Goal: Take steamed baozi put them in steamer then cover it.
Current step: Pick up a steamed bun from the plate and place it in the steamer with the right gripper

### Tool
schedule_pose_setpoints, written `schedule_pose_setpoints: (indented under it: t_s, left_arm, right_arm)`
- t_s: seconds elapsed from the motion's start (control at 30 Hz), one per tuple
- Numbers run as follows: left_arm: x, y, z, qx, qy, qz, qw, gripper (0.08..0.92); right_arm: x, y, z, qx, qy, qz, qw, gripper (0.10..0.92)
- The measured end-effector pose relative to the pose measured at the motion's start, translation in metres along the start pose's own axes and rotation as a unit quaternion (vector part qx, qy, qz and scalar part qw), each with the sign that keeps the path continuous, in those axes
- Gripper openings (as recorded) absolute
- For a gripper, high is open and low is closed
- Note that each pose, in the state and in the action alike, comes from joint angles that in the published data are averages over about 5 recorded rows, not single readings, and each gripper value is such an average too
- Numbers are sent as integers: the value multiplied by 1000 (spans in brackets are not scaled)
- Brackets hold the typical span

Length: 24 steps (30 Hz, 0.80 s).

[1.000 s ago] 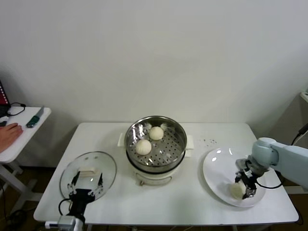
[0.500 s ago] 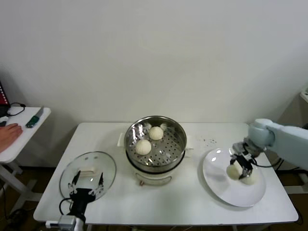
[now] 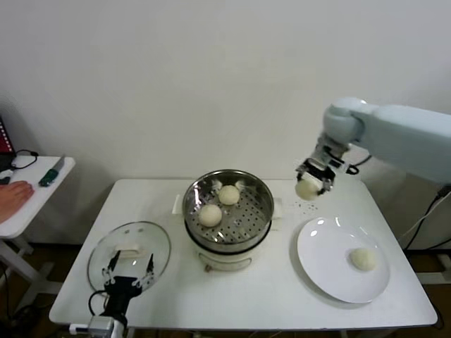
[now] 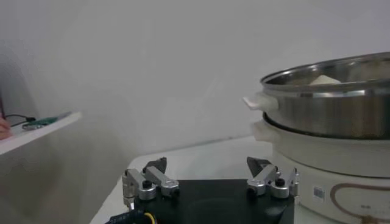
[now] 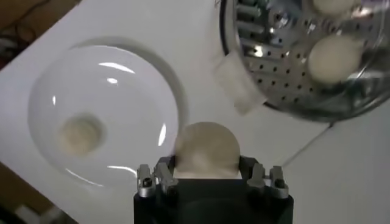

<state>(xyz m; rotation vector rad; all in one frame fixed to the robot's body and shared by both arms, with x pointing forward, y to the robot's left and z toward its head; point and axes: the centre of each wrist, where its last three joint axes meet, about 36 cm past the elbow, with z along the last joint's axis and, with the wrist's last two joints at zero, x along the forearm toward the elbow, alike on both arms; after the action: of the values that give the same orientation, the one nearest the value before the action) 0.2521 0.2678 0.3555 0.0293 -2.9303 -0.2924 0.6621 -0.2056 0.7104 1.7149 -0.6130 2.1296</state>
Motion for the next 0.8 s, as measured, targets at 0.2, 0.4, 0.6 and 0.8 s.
schedule_pose_setpoints:
  t_s: [0.2, 0.4, 0.6, 0.8]
  left_arm:
    - [1, 3, -2, -7, -1, 2, 1000, 823]
    - [-1, 6, -3, -14, -4, 1, 1000, 823]
    - [-3, 6, -2, -19, -5, 2, 1000, 823]
    - [-6, 6, -3, -22, -8, 1, 1000, 823]
  right_arm:
    - [3, -57, -37, 108, 8, -5, 994, 682]
    - [-26, -97, -77, 184, -7, -20, 983, 680]
    - [-60, -123, -114, 233, -33, -33, 971, 687]
    - [-86, -136, -140, 264, -55, -42, 962, 688]
